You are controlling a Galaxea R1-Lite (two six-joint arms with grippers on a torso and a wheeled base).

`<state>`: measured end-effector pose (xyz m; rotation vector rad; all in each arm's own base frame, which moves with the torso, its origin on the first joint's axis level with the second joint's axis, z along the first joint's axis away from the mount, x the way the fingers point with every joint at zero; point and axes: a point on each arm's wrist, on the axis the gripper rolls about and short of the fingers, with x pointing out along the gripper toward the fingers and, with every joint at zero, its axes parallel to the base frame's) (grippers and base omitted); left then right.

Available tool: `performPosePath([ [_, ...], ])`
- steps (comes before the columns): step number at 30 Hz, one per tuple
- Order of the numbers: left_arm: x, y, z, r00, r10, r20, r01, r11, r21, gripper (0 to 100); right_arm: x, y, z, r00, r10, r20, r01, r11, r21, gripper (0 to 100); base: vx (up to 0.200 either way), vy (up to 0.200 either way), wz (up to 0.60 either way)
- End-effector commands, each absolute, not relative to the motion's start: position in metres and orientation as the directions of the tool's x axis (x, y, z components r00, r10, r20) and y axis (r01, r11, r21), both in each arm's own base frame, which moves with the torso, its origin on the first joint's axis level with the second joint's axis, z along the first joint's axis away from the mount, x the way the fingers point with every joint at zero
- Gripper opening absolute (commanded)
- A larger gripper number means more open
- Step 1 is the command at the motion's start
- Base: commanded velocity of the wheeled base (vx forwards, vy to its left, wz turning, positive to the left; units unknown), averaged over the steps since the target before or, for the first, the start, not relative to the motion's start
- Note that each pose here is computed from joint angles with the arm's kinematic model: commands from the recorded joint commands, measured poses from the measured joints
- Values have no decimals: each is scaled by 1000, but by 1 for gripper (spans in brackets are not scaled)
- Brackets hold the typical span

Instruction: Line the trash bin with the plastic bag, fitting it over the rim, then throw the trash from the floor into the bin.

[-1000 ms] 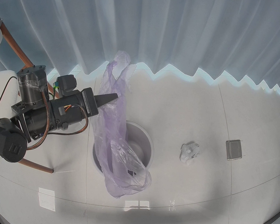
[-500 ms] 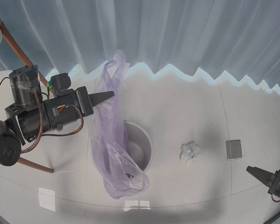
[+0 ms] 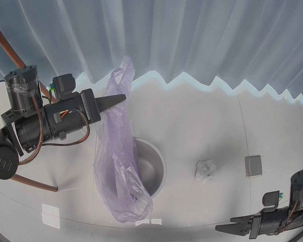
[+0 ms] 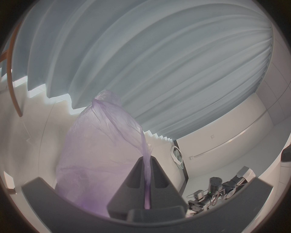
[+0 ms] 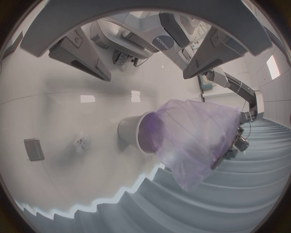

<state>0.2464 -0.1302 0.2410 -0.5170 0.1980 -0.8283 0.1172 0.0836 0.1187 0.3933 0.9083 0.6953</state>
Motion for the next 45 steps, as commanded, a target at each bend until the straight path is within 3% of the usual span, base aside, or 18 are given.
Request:
performPosePath([
  [1, 244, -138, 252, 646, -761, 55, 678, 538, -501, 0, 141, 117, 104, 304, 688, -659, -382, 722, 577, 100, 0, 0, 0],
  [6, 240, -145, 249, 629, -776, 46, 695, 534, -482, 0, 149, 145, 92, 221, 691, -688, -432, 702, 566, 100, 0, 0, 0],
  [23, 233, -142, 229, 628, -778, -16, 690, 567, -450, 0, 157, 209, 44, 134, 749, -649, -526, 609, 594, 100, 0, 0, 0],
  [24, 233, -141, 228, 628, -778, -17, 690, 567, -450, 0, 157, 212, 42, 131, 753, -644, -532, 602, 596, 0, 0, 0, 0],
  [35, 233, -141, 225, 649, -760, -26, 670, 588, -452, 0, 145, 250, 29, 69, 799, -597, -545, 531, 649, 0, 0, 0, 0],
  [38, 232, -140, 224, 649, -760, -30, 669, 589, -454, 0, 157, 273, 42, 108, 859, -500, -504, 481, 718, 0, 0, 0, 0],
  [40, 232, -140, 224, 649, -760, -32, 668, 590, -453, 0, 161, 276, 45, 126, 866, -483, -492, 478, 728, 0, 0, 0, 0],
  [42, 230, -139, 219, 649, -760, -46, 663, 594, -456, 0, 182, 279, 54, 214, 873, -438, -461, 486, 743, 0, 0, 0, 0],
  [45, 227, -137, 216, 645, -762, -58, 661, 594, -458, 0, 205, 279, 58, 278, 872, -402, -443, 488, 752, 0, 0, 0, 0],
])
